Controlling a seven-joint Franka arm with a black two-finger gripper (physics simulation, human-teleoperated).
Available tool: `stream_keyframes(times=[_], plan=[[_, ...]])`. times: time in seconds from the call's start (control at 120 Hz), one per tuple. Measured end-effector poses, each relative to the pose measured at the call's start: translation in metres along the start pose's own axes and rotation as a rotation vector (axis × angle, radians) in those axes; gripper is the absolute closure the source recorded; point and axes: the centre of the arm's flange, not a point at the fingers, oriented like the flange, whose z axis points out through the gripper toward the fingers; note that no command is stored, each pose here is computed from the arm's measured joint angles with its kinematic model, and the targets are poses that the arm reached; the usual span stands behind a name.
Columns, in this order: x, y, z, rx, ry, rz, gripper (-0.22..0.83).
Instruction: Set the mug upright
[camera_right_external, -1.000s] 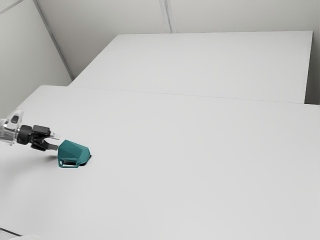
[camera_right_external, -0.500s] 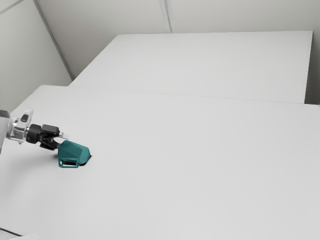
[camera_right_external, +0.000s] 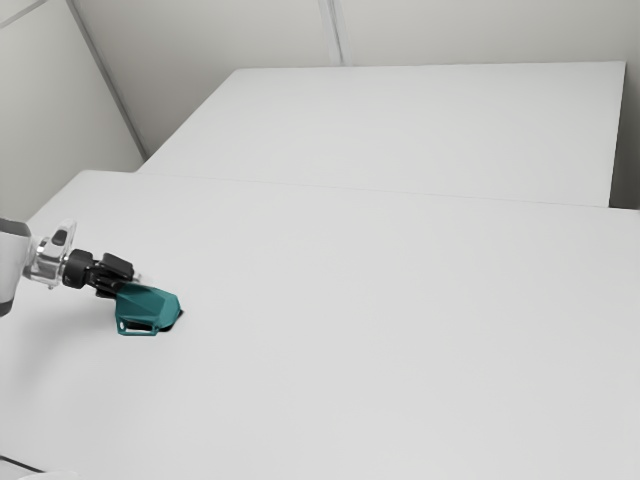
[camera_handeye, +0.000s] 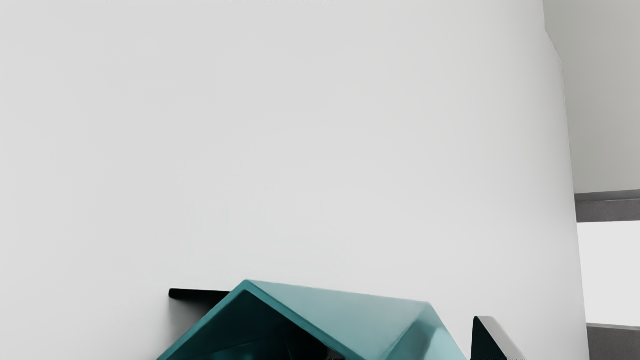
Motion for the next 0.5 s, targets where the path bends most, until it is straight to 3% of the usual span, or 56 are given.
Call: stream_keyframes(times=[0.208,0.5], plan=[[0.002,0.004,-0.002,0.008,0.002,0.01,0.65],[0.019,0.042,-0.006,0.034,-0.001,0.08,0.75]])
